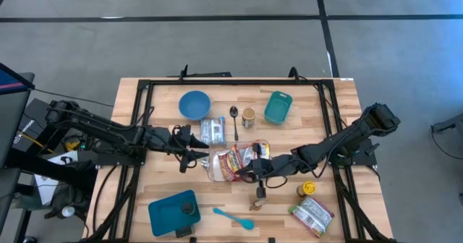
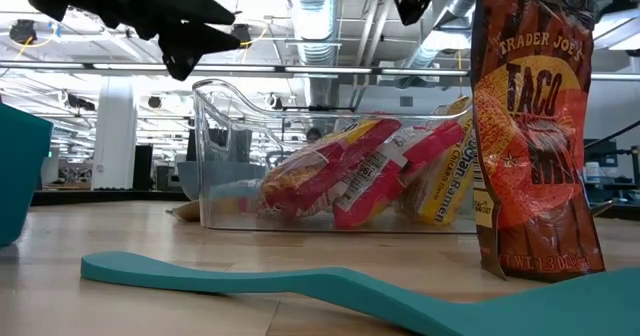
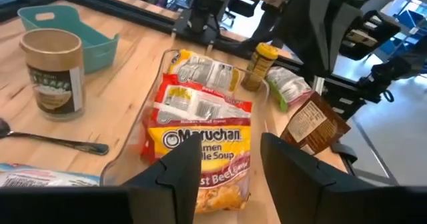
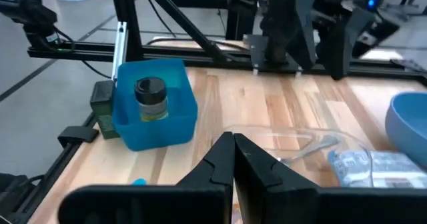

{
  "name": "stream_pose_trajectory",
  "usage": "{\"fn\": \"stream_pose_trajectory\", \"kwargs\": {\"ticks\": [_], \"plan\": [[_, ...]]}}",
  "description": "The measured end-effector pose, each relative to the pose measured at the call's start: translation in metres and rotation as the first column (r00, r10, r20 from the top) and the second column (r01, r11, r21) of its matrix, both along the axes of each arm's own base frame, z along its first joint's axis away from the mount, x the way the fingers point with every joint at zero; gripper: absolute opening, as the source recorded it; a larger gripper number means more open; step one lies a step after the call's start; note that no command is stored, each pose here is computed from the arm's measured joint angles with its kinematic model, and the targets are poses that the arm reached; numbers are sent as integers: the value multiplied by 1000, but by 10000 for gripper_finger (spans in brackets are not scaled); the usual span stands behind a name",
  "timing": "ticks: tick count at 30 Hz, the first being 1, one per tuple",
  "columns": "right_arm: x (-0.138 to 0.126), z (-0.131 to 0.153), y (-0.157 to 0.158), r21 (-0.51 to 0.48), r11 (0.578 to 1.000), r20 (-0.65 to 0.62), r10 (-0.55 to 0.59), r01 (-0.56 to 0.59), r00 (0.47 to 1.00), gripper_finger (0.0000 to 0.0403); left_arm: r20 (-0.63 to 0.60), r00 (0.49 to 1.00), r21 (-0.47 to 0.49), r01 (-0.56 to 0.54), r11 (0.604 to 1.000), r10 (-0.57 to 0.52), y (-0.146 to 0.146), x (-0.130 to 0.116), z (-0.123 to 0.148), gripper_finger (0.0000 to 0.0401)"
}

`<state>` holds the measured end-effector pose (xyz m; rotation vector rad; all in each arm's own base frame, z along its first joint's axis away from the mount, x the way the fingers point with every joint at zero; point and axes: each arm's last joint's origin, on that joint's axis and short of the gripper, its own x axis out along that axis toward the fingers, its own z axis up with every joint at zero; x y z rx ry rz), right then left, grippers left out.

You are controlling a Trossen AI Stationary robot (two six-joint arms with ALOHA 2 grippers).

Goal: Pick & Place Food Item
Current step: Put the light blue noodle pack into the transparent bin

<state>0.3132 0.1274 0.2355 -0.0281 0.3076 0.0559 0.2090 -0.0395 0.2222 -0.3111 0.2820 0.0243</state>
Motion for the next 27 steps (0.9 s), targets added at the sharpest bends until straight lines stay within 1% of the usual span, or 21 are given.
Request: {"fn": "stream_pose_trajectory", "kwargs": {"ticks": [3,7,11,15,17,20,23,27], "plan": [[1,-2,-3,11,1000,-21,-16,16,1000,0,13,1000,9,-7,1000,7,1,-2,3,136],[1,-2,-4,11,1000,-23,-21,21,1000,0,38,999,48,3,999,-5,2,-6,8,122],[1,-2,-4,15,1000,-24,-21,21,999,0,70,998,44,2,999,-5,2,-9,15,106],[1,-2,-4,14,1000,-25,-21,21,999,0,87,996,43,2,999,-6,2,-8,34,92],[1,-2,-5,14,1000,-25,-23,23,999,0,84,996,66,6,998,-12,2,-7,43,84],[1,-2,-6,13,1000,-28,-28,28,999,0,55,998,108,21,994,-27,0,-4,52,69],[1,-3,-6,7,1000,-40,-28,28,999,0,-14,999,173,31,984,-29,-2,-4,54,51],[1,-5,-9,2,999,-60,-36,36,998,0,-151,988,251,13,968,26,-5,-7,47,25]]}}
